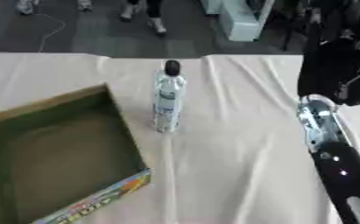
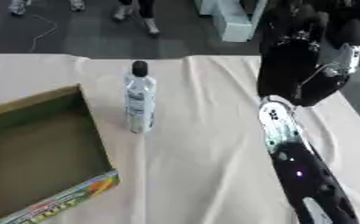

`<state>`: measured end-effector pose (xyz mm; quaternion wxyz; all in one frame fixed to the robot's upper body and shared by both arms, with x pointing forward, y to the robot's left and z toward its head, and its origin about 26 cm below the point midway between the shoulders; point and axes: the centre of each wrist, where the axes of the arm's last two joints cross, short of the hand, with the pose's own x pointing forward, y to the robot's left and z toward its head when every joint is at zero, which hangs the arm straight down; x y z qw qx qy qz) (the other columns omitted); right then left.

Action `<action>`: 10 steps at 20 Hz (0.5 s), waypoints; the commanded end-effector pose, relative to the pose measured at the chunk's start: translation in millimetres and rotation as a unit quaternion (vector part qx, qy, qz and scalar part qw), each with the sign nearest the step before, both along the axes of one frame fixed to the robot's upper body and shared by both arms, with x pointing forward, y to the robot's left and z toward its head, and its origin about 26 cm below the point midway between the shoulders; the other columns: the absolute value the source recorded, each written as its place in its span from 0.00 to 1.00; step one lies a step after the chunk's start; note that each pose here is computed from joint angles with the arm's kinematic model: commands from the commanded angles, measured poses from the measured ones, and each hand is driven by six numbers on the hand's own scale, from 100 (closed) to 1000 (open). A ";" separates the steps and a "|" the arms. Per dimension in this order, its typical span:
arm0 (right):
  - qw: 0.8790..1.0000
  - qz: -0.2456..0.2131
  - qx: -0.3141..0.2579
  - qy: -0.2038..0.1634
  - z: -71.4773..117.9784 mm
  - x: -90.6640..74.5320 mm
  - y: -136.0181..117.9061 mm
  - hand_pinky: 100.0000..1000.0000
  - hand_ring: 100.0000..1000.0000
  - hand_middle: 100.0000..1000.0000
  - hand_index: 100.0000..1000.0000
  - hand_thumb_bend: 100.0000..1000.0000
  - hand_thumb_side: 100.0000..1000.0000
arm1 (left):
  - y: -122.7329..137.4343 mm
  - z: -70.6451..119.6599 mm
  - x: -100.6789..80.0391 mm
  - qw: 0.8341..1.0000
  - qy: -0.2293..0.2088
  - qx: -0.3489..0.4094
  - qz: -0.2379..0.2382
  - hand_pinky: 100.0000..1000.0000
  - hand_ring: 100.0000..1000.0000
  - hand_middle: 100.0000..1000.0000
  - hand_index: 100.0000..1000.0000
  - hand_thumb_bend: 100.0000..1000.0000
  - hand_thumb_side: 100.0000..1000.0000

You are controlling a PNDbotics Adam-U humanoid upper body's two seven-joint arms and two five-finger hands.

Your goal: Pick up objects on the table and place them in the box.

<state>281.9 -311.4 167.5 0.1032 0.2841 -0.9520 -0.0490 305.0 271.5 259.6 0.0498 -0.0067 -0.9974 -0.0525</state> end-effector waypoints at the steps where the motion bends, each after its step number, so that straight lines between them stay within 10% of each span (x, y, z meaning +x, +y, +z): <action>1: 0.990 -0.042 -0.085 -0.105 8.2 -3.2 -4.1 0.35 0.44 0.52 0.63 0.17 0.72 | 3.3 8.1 -2.8 1.000 -0.012 0.009 0.004 0.74 0.82 0.82 0.76 0.07 1.00; 5: 0.986 -0.046 -0.130 -0.094 10.4 -3.5 -6.5 0.61 0.58 0.65 0.70 0.22 0.75 | 3.2 6.9 -2.9 1.000 -0.010 0.010 0.005 0.74 0.82 0.82 0.76 0.07 1.00; 10: 0.981 -0.045 -0.168 -0.089 12.9 -3.7 -8.3 0.70 0.67 0.72 0.74 0.25 0.76 | 3.0 6.7 -2.9 1.000 -0.010 0.010 0.005 0.74 0.82 0.82 0.76 0.07 1.00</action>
